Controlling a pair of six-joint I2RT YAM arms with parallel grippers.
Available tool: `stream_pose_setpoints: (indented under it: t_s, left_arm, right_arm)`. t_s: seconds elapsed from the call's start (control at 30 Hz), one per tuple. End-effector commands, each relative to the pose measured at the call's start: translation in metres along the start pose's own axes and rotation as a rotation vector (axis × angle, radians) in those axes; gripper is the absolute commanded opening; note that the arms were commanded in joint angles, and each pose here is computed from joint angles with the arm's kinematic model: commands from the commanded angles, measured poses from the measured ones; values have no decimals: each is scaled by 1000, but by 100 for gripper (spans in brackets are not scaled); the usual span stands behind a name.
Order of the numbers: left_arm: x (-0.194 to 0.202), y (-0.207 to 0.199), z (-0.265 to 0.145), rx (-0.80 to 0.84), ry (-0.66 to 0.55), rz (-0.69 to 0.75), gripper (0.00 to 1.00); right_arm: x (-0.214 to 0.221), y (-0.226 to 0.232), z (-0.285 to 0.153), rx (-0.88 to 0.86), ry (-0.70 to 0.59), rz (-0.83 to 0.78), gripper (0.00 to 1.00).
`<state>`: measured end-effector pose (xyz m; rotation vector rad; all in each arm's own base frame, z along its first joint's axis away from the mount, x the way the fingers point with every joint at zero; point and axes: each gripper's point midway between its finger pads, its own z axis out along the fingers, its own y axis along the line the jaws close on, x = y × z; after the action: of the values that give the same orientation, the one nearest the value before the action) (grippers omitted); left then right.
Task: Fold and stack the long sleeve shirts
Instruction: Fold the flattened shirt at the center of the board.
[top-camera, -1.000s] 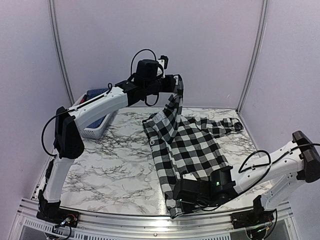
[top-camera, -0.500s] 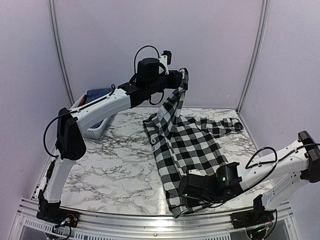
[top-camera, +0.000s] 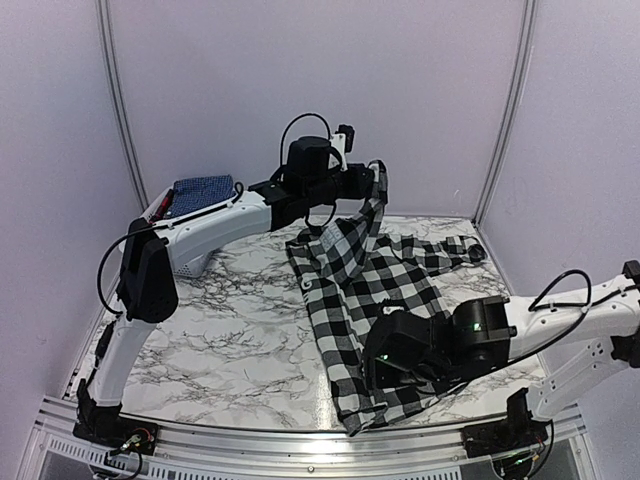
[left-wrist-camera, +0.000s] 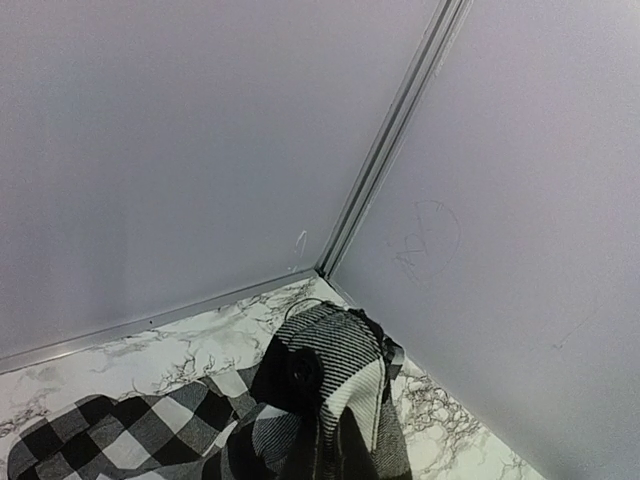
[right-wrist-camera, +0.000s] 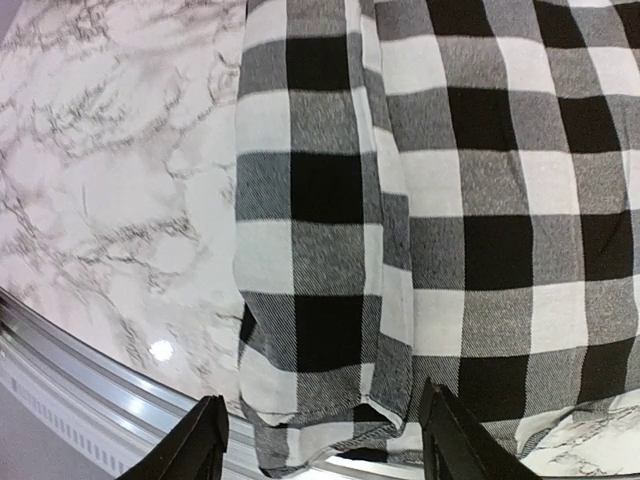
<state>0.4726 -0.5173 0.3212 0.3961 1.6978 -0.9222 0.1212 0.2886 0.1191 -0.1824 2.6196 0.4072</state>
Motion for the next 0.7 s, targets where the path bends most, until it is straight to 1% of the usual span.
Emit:
stream_pose_setpoints:
  t_s: [0.0,0.17,0.27,0.4,0.43,0.57,0.63,0.67]
  left_arm:
    - [23,-1,10,26,17,-25,0]
    - [36,-5,11,33,46,-40,0]
    - [53,-14,7,54,90,-49,0]
    - [96,-28,-7,59,177,-18,0]
    - [99,-33,-16,54,178,-9,0]
    - [143,-37,-43,-28,246,47,0]
    - [158,-41,-51,-49,271,79,5]
    - [162,-42,-54,-64,277,92,11]
  right_arm:
    - [-32,-10,-12,15,-70,34,63]
    - [-61,-25,-11,15,-110,65,67]
    - [-77,-38,-4,-8,-120,96,67]
    - [-90,-64,10,-30,-132,164,68]
    - [-95,-70,11,-30,-139,181,68]
    - [-105,-96,17,13,-154,224,70]
    - [-110,-107,20,35,-155,245,70]
    - [-114,-112,22,45,-156,251,70]
